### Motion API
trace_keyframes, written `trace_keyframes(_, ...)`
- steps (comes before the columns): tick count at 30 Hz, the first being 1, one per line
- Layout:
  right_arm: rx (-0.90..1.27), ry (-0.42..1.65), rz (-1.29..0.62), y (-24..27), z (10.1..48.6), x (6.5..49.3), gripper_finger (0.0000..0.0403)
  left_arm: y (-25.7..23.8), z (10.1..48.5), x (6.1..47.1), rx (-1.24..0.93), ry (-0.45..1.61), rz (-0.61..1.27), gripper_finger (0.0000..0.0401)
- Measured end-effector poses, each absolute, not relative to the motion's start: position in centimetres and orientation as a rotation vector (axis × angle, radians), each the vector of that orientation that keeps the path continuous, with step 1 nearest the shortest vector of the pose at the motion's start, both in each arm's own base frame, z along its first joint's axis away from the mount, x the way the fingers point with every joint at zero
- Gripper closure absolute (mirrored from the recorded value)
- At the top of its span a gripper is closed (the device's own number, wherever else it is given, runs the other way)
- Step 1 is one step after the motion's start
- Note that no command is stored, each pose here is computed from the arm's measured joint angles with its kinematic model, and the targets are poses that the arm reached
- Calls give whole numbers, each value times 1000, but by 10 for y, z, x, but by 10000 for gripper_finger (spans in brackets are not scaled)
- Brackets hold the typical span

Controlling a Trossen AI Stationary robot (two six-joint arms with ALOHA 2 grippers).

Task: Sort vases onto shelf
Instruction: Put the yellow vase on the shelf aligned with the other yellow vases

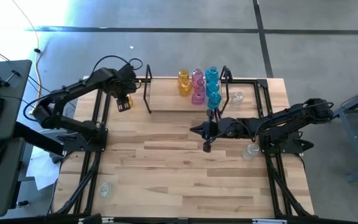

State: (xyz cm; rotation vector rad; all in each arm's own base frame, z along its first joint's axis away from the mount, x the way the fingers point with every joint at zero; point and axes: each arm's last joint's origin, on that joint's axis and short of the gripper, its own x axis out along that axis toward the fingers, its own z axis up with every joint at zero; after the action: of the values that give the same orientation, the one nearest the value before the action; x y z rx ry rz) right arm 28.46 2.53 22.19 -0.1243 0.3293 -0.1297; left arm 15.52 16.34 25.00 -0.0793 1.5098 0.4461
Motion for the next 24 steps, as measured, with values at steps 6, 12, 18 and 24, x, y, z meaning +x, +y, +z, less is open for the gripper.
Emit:
trace_keyframes(6, -139, 331, -127, 25, 222, 285, 403, 170, 239, 154, -111, 1545, 448, 245)
trace_keyframes(12, -146, 332, -127, 25, 222, 285, 403, 176, 228, 151, -125, 1561, 480, 247)
trace_keyframes(18, -147, 332, -126, 25, 222, 285, 403, 176, 229, 150, -122, 1549, 496, 271)
trace_keyframes(24, -147, 332, -126, 25, 222, 285, 403, 175, 232, 149, -111, 1528, 508, 280)
